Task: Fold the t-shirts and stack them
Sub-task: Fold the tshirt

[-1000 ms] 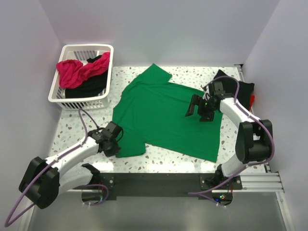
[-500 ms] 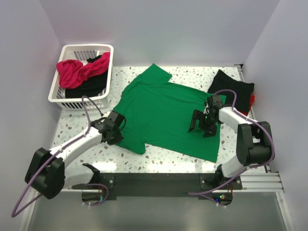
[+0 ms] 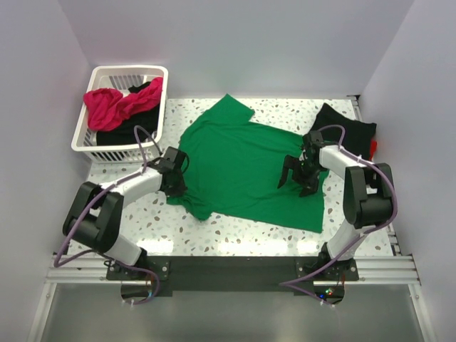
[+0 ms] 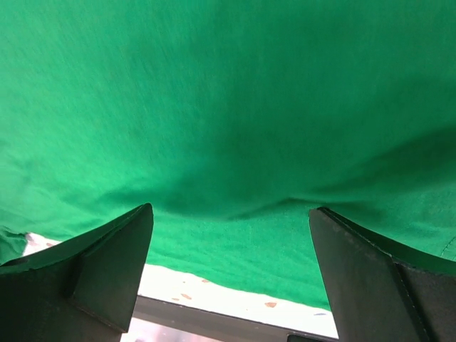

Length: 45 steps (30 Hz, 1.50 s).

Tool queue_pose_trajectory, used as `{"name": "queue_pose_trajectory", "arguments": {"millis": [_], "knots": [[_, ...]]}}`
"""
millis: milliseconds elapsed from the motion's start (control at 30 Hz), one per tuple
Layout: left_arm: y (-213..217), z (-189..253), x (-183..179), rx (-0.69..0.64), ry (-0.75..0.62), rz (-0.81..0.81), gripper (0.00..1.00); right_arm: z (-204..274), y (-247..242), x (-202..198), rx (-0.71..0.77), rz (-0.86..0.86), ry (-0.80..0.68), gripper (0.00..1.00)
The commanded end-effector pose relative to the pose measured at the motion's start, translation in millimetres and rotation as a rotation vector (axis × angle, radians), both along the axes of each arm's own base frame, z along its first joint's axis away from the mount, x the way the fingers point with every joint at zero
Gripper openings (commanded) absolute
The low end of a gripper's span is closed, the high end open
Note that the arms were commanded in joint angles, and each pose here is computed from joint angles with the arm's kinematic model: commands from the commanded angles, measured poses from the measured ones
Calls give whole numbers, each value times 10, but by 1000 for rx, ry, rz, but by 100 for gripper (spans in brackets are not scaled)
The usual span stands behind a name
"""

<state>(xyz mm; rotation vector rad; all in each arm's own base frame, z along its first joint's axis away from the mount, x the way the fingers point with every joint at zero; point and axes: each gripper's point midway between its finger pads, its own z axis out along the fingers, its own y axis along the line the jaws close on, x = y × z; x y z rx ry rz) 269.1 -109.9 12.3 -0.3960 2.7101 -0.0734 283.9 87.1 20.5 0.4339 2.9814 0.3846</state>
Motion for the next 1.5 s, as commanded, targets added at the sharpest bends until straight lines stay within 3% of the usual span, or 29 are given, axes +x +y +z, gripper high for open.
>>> {"name": "queue_pose_trajectory", "arguments": {"millis": [0, 267, 500, 700, 833, 1033, 1467], "knots": [[-30, -57, 344, -17, -60, -40, 0, -246, -95, 254, -70, 7, -42, 95], [28, -142, 612, 21, -62, -55, 0, 187, -173, 410, -111, -4, -87, 95], [79, -73, 740, 34, -84, -66, 0, 351, -820, -250, -208, -157, 25, 95], [-11, -3, 865, 3, -106, -92, 0, 225, -983, -752, -258, -203, 142, 86], [-50, 28, 913, -10, -108, -107, 0, 147, -891, -931, -223, -233, 178, 63], [-63, 55, 903, -21, -108, -112, 0, 161, -843, -1031, -220, -244, 204, 43], [-69, 139, 872, -46, -123, -109, 0, 102, -695, -1260, -280, -265, 201, 43]]}}
